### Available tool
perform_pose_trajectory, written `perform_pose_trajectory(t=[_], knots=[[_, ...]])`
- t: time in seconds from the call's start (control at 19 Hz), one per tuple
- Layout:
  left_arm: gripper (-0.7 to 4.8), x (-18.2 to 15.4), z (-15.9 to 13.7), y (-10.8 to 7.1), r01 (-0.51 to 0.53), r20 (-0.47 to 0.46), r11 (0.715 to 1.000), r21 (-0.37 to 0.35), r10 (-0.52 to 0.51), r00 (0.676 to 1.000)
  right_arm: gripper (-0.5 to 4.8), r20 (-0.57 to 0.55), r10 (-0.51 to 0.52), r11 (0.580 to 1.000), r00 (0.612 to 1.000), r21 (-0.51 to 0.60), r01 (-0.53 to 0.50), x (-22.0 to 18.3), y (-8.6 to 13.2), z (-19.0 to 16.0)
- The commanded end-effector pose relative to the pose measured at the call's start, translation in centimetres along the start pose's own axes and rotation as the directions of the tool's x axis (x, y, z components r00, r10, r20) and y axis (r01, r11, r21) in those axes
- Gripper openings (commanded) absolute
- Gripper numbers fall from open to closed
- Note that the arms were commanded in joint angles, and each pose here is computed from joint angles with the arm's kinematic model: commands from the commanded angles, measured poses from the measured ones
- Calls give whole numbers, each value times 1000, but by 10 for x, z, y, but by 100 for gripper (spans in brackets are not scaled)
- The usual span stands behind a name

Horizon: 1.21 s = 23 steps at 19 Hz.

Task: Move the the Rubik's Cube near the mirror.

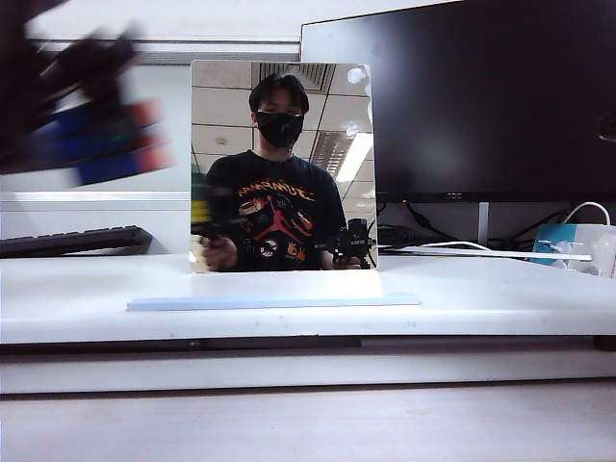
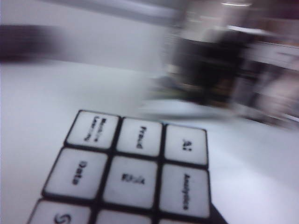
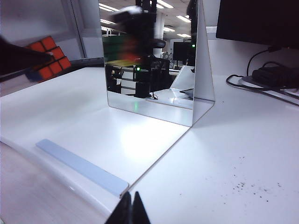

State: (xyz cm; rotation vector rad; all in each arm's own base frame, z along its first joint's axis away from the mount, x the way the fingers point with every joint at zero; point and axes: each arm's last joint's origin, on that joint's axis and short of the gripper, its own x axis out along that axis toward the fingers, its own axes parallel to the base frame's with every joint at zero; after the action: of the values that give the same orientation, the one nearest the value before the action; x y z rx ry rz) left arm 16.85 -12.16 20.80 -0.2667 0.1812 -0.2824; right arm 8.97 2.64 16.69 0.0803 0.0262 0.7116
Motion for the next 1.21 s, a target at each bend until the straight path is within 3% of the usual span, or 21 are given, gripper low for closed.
perform_pose_trajectory(t=[0.05, 0.26, 0.42, 0.63, 0.68, 0.84, 1.05, 1.1, 1.16, 1.21], knots=[[-5, -15, -18, -52, -34, 32, 999, -3, 34, 999, -1, 14, 0, 1000, 1000, -8, 0, 0, 0, 0], [-5, 18, -31, -96, -5, -19, 1000, -8, 5, 1000, -1, 17, 0, 1000, 1000, -11, 1, 0, 0, 1], [-5, 48, -44, -117, -59, -40, 998, -33, 58, 998, -1, 21, -1, 1000, 1000, -13, 1, 0, 0, 1], [-5, 48, -58, -110, -222, -56, 975, 21, 223, 973, -1, 23, 1, 1000, 1000, -15, -1, 0, 0, 1], [-5, 52, -62, -107, -237, -71, 971, -39, 233, 970, -1, 24, 0, 1000, 1000, -15, 0, 0, 0, 2], [-5, 57, -71, -105, -201, -132, 977, -76, 190, 973, -1, 24, -2, 1000, 1000, -15, 2, 0, 0, 1], [-5, 61, -77, -106, -179, -138, 980, -91, 166, 976, -1, 23, -4, 1000, 1000, -15, 4, 0, 0, 1], [23, 61, -78, -106, -184, -136, 979, -89, 171, 976, -1, 23, -3, 1000, 1000, -15, 4, 0, 0, 1], [125, 61, -78, -106, -184, -136, 979, -90, 171, 976, -1, 23, -4, 1000, 1000, -15, 4, 0, 0, 1], [261, 61, -78, -106, -184, -135, 980, -81, 172, 976, -1, 24, -5, 1000, 1000, -15, 5, 0, 0, 1]])
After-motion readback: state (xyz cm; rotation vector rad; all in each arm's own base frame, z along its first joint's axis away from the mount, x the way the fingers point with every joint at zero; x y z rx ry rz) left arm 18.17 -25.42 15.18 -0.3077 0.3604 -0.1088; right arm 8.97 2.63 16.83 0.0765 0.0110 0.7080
